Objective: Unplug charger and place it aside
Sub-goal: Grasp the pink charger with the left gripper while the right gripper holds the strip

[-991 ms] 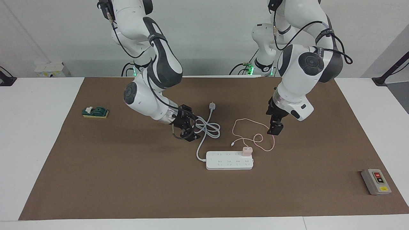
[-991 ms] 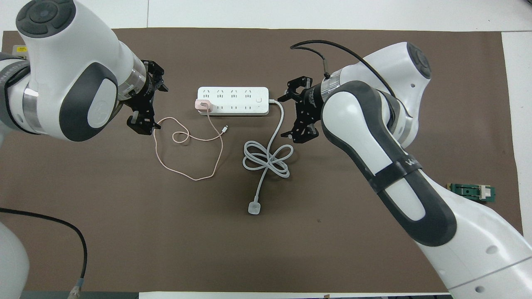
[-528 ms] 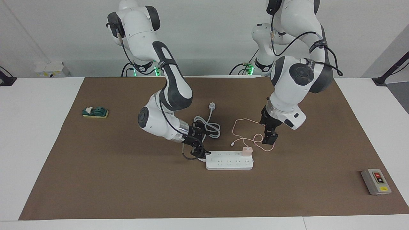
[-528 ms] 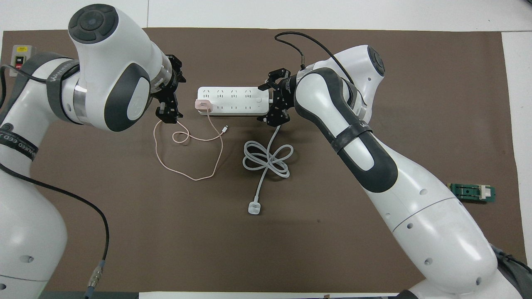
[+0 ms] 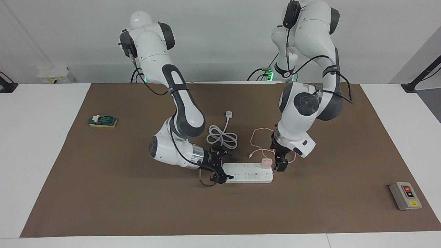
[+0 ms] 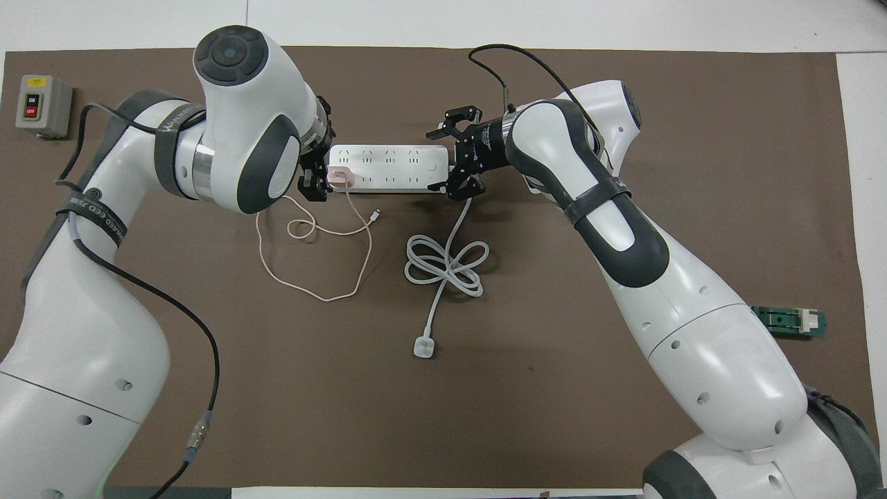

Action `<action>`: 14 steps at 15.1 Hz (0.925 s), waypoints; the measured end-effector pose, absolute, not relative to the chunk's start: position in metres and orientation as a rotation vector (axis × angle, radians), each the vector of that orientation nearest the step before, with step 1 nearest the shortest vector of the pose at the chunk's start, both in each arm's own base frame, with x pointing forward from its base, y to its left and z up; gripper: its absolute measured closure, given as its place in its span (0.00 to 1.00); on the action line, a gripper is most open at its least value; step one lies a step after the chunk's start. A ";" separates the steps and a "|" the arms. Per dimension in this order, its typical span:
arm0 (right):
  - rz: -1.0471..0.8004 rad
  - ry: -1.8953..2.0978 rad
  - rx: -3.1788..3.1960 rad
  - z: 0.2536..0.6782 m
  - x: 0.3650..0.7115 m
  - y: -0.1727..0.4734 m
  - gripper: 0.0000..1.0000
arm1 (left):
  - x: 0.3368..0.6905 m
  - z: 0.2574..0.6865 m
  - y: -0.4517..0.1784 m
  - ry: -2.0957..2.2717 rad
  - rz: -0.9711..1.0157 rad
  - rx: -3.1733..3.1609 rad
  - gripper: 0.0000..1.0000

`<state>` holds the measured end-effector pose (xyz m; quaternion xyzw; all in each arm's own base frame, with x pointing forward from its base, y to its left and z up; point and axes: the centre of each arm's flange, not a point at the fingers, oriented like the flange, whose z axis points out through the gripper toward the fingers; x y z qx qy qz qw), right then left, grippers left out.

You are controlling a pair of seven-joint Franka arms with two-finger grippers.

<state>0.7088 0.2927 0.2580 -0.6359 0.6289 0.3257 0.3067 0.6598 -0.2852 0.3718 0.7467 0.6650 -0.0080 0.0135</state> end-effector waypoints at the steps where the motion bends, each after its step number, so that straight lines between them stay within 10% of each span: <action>1: 0.864 1.660 -1.683 0.255 0.710 0.295 0.00 | 0.659 0.368 -0.288 2.072 -0.027 2.331 0.00; 14: 0.859 1.617 -1.705 0.247 0.713 0.303 0.00 | 0.659 0.345 -0.291 2.077 0.028 2.311 0.03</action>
